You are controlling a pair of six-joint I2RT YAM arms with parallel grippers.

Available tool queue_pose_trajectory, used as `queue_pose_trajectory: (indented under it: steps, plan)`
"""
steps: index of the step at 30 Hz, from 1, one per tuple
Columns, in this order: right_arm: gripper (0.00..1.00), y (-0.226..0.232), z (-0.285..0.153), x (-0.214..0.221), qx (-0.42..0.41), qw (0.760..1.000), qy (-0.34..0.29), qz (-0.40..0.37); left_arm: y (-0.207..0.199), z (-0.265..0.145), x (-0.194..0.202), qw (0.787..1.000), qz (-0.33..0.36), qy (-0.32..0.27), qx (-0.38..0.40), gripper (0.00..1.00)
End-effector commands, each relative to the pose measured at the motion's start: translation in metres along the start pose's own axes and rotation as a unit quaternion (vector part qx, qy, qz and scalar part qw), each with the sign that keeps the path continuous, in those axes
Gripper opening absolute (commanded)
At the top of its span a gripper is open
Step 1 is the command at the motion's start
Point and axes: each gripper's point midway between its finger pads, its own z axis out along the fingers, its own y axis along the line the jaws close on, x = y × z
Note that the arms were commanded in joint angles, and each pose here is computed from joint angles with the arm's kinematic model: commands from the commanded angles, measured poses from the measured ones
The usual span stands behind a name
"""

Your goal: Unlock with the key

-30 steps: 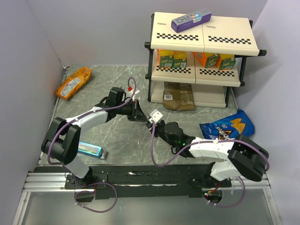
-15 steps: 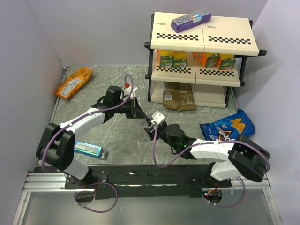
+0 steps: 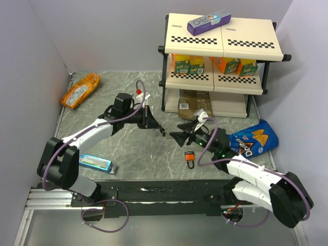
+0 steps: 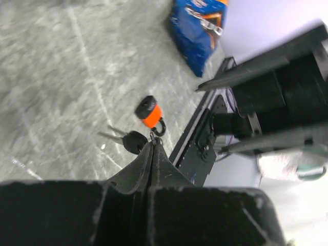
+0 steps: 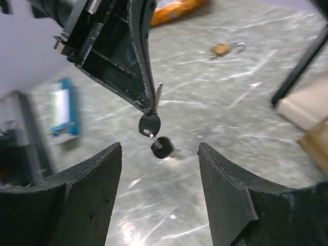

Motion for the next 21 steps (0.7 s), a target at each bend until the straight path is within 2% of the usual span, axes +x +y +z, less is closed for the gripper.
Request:
queue_pose_trajectory:
  steps: [1, 4, 10, 21]
  plan:
    - [0.67, 0.041, -0.014, -0.021, -0.143, 0.987, 0.005, 0.076, -0.050, -0.009, -0.001, 0.992, 0.098, -0.006, 0.078, 0.01]
    - [0.64, 0.053, -0.015, -0.026, -0.195, 0.975, 0.024, 0.104, -0.069, -0.011, 0.008, 0.983, 0.152, 0.001, 0.104, 0.01]
    - [0.54, 0.075, -0.014, -0.036, -0.271, 0.953, 0.044, 0.126, -0.095, -0.015, 0.023, 0.967, 0.213, 0.007, 0.137, 0.01]
    - [0.40, 0.073, -0.017, -0.035, -0.258, 0.957, 0.043, 0.125, -0.104, -0.016, 0.028, 0.963, 0.229, 0.009, 0.144, 0.01]
